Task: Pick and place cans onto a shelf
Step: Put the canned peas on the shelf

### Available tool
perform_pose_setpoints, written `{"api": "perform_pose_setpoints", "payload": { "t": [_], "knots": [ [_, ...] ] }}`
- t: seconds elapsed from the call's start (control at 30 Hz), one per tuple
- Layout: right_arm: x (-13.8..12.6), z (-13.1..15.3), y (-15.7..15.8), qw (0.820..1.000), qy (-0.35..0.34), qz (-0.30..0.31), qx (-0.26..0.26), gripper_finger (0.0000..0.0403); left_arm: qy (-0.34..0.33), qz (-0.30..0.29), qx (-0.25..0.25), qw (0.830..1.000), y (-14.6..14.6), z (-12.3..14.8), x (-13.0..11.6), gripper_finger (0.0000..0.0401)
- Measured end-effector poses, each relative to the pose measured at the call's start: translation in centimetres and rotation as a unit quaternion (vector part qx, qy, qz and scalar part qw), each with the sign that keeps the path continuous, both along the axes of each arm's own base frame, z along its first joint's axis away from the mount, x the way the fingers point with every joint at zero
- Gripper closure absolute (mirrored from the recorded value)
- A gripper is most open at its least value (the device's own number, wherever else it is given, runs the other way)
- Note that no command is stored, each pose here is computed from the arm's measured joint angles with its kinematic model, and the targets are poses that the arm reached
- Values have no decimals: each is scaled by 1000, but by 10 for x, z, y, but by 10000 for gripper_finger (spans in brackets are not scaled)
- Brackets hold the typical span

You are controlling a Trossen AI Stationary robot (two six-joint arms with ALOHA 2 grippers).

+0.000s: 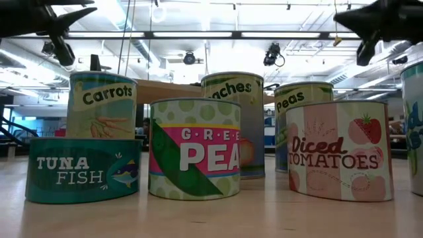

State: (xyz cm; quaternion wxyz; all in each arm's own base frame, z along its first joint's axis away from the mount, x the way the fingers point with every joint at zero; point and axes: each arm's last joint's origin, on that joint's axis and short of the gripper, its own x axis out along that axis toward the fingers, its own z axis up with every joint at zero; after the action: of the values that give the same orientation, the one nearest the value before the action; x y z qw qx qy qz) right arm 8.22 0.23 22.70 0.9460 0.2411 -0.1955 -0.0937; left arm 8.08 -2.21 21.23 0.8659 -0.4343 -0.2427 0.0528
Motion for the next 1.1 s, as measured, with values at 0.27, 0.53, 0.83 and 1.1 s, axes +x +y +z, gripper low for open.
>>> {"api": "perform_pose_setpoints", "payload": {
  "t": [0.27,0.53,0.83,1.1],
  "knots": [
    [-10,19,-3,990,-126,7,66,386,-38,43,-54,997,6,7,-6,358],
    [-13,23,-3,974,-175,43,138,386,-31,70,-58,995,7,8,-7,358],
    [2,27,-3,972,-140,14,186,387,18,117,27,993,9,51,-9,321],
    [28,54,2,987,-18,0,158,391,96,113,144,978,5,106,-4,269]
  ]
}}
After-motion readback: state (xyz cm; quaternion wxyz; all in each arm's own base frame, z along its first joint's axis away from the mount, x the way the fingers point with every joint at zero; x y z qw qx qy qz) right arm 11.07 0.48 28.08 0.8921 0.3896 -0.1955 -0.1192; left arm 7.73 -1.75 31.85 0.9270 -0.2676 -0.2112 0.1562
